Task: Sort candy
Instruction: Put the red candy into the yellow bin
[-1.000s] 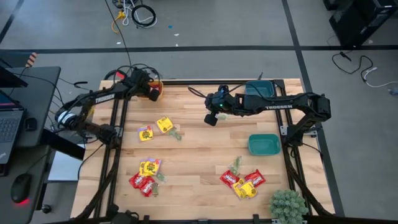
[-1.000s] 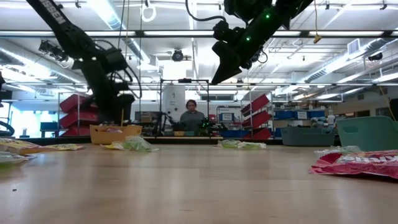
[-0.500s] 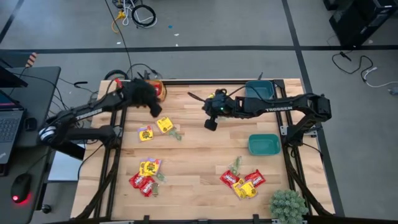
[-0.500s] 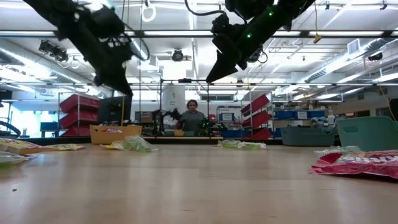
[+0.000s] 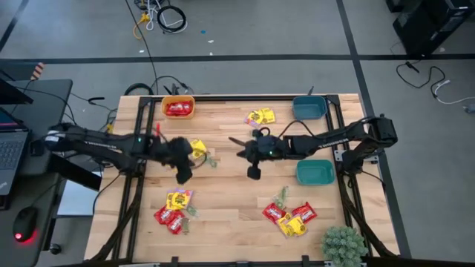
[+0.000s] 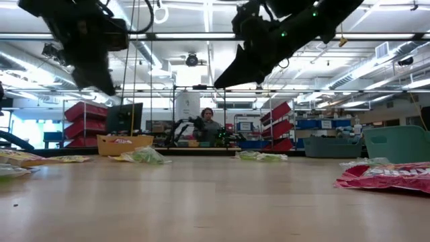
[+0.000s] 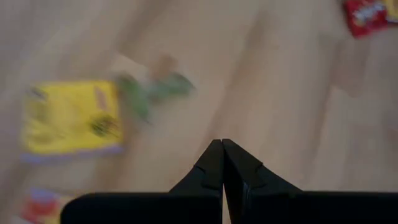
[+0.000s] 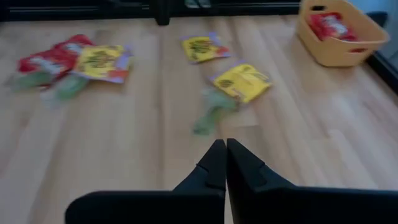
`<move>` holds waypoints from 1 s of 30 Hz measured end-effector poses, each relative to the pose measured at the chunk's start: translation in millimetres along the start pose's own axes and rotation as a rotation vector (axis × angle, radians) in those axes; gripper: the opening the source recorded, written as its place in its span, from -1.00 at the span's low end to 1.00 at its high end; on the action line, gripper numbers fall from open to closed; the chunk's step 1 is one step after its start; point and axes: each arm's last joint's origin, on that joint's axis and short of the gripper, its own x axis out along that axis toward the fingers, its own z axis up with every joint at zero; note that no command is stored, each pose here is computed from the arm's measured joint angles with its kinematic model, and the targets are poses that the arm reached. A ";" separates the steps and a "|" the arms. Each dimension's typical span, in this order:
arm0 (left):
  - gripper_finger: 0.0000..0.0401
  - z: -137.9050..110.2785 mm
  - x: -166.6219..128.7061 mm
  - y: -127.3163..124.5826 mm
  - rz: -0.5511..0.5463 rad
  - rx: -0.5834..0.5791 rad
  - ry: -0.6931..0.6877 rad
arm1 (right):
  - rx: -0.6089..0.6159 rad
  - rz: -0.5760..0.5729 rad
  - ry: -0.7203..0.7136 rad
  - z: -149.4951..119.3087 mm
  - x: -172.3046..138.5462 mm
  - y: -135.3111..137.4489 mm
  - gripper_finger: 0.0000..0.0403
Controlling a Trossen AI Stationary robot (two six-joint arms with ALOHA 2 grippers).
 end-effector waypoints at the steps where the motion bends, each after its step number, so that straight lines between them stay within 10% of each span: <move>1: -0.99 -5.3 0.5 -6.6 -0.008 -0.017 0.017 | -0.008 0.012 -0.001 -0.6 -0.6 4.8 -0.99; 18: -0.99 -91.9 11.5 -95.2 -0.018 -0.260 0.355 | -0.051 0.105 -0.024 -2.1 -7.5 42.3 -0.90; 30: -0.69 -124.5 36.1 -105.2 0.180 -0.284 0.565 | -0.075 0.099 -0.026 -1.9 -7.3 41.1 -0.86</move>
